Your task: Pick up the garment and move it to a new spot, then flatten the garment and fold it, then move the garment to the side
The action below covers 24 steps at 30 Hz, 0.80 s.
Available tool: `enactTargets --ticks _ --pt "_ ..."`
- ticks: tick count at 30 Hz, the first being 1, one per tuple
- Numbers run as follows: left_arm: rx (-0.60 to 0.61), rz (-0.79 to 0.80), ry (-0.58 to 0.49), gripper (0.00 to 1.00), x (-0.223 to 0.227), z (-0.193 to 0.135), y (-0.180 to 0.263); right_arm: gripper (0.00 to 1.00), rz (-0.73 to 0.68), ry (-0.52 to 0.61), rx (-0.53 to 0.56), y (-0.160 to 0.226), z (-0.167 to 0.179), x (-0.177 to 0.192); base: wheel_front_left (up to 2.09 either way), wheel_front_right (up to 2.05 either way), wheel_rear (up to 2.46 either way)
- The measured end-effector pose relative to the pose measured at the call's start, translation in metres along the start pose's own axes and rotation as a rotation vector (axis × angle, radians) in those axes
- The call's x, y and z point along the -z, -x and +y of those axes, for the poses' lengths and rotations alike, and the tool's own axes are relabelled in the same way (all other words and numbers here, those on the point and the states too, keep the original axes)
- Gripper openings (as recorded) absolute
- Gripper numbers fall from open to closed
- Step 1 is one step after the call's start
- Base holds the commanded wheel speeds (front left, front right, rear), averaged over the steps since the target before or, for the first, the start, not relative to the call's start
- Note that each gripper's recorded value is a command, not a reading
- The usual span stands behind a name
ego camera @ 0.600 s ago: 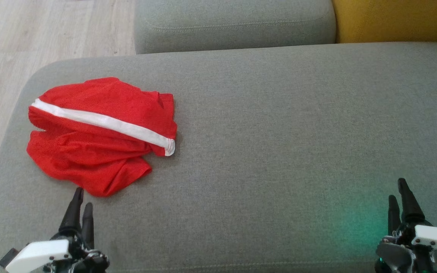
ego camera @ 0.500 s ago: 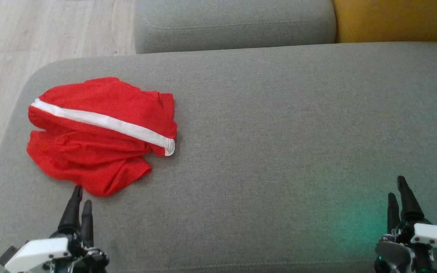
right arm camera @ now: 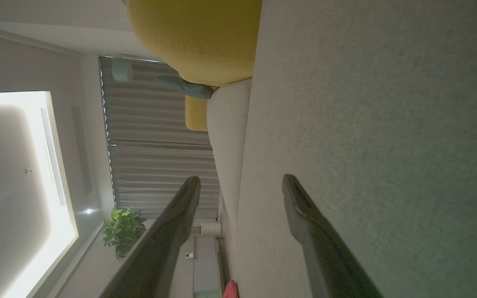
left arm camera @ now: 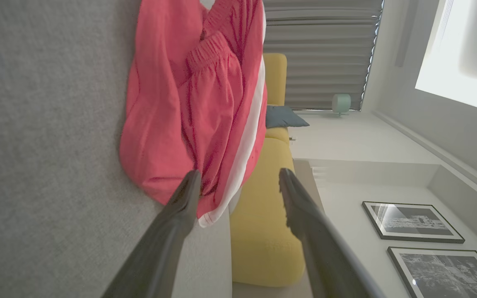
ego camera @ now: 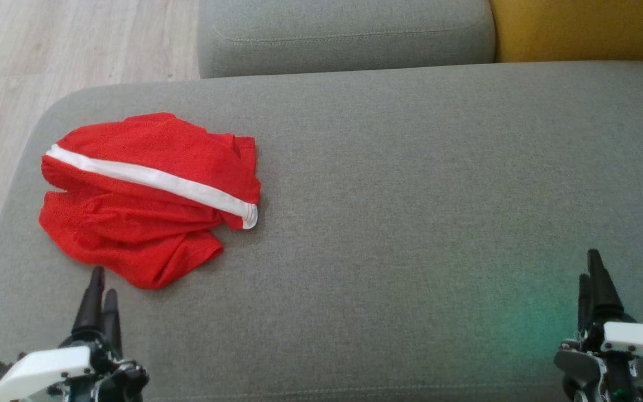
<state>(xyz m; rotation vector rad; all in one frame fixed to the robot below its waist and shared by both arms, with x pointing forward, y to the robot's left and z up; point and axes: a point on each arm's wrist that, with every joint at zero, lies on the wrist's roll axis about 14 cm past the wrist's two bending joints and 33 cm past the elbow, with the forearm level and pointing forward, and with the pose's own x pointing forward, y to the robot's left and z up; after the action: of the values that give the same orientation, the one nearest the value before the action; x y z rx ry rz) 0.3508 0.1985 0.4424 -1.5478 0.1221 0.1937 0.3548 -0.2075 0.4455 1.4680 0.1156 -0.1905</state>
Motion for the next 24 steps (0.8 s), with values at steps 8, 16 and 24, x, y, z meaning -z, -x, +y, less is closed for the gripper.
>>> enactTargets --ticks 8,16,24 --pt "0.038 -0.053 -0.057 1.00 -0.014 -0.014 -0.005 1.00 -0.021 0.148 -0.048 -0.004 0.018 -0.005 0.00 0.00 0.00" --pt "0.089 -0.093 -0.127 1.00 -0.023 -0.038 -0.011 1.00 -0.041 0.323 -0.145 -0.013 0.053 -0.004 0.00 0.00 0.00" --pt "0.161 -0.104 -0.269 1.00 -0.017 -0.066 -0.013 1.00 -0.034 0.541 -0.225 -0.015 0.077 0.011 0.00 0.00 0.00"
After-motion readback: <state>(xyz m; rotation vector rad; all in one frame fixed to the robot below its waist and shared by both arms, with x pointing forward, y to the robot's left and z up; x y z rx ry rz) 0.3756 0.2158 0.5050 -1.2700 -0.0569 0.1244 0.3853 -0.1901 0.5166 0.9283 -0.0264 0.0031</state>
